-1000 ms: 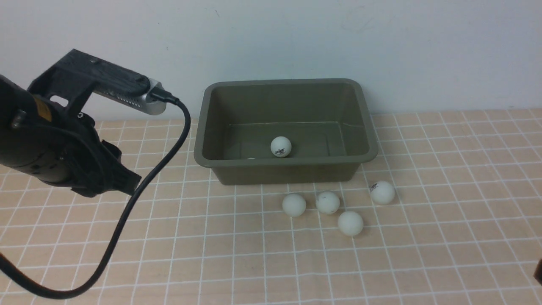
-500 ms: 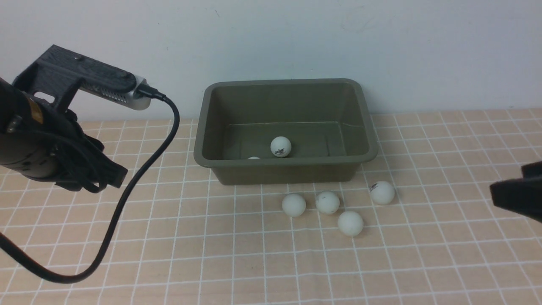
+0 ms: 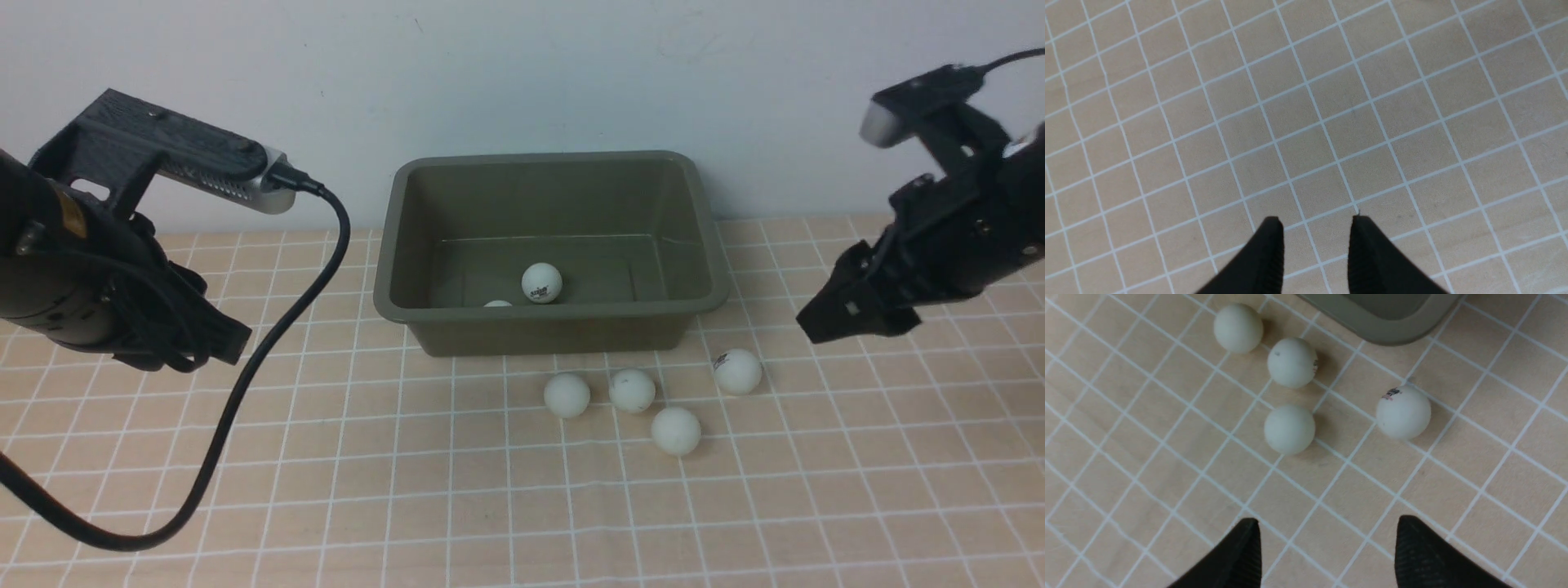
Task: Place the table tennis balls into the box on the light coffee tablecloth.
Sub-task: 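Reach for and grasp a ping pong ball on the table beside the basket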
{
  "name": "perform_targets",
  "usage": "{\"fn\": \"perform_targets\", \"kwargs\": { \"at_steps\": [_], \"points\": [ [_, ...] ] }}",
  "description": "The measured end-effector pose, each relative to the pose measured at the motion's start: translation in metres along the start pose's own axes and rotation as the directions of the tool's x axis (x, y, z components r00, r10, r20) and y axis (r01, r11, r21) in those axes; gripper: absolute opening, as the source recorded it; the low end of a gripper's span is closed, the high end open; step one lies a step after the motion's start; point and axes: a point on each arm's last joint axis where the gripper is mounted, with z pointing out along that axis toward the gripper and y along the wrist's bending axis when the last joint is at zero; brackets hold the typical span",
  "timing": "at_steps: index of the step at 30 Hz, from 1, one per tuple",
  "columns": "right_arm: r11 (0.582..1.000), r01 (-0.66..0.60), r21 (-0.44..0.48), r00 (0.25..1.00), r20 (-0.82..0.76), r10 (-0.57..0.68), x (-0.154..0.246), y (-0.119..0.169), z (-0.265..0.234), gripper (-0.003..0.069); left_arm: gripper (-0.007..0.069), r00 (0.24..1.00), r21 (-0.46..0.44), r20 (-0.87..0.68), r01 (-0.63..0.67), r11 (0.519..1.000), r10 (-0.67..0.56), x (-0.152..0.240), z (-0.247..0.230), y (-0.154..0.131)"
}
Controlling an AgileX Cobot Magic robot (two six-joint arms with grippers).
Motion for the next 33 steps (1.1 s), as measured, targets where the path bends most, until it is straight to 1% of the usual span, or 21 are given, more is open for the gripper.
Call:
{"fn": "perform_targets", "kwargs": {
  "at_steps": [1, 2, 3, 4, 10, 19, 28, 33],
  "points": [
    [1.000, 0.004, 0.006, 1.000, -0.002, -0.004, -0.003, 0.000, 0.003, 0.0404, 0.0172, 1.000, 0.000, 0.000, 0.000, 1.000, 0.000, 0.000, 0.000, 0.000],
    [0.999, -0.004, 0.036, 1.000, -0.022, 0.004, -0.010, -0.005, 0.018, 0.0404, 0.0172, 1.000, 0.001, -0.001, 0.001, 1.000, -0.001, 0.000, 0.000, 0.000],
    [0.999, -0.006, 0.036, 1.000, -0.019, 0.007, -0.011, -0.005, 0.018, 0.0404, 0.0172, 1.000, 0.001, -0.001, 0.001, 1.000, -0.001, 0.000, 0.000, 0.000],
    [0.998, -0.019, 0.057, 0.999, -0.032, 0.021, -0.016, -0.011, 0.031, 0.0404, 0.0172, 1.000, 0.001, -0.001, 0.001, 1.000, -0.001, 0.000, 0.000, 0.000],
    [0.996, -0.044, 0.082, 0.998, -0.043, 0.048, -0.026, -0.029, 0.067, 0.0414, 0.0172, 1.000, 0.004, -0.001, 0.003, 1.000, -0.003, 0.000, 0.000, 0.000],
    [0.997, -0.065, 0.051, 0.990, -0.125, 0.071, -0.017, -0.043, 0.123, 0.0414, 0.0172, 1.000, 0.004, -0.002, 0.003, 1.000, -0.003, 0.000, 0.000, 0.000],
    [0.995, -0.093, 0.035, 0.991, -0.095, 0.096, -0.016, -0.047, 0.147, 0.0414, 0.0172, 1.000, 0.004, -0.002, 0.003, 1.000, -0.003, 0.000, 0.000, 0.000],
    [0.994, -0.105, 0.009, 0.991, -0.083, 0.105, -0.016, -0.047, 0.154, 0.0414, 0.0172, 1.000, 0.004, -0.002, 0.003, 1.000, -0.003, 0.000, 0.000, 0.000]
  ]
}}
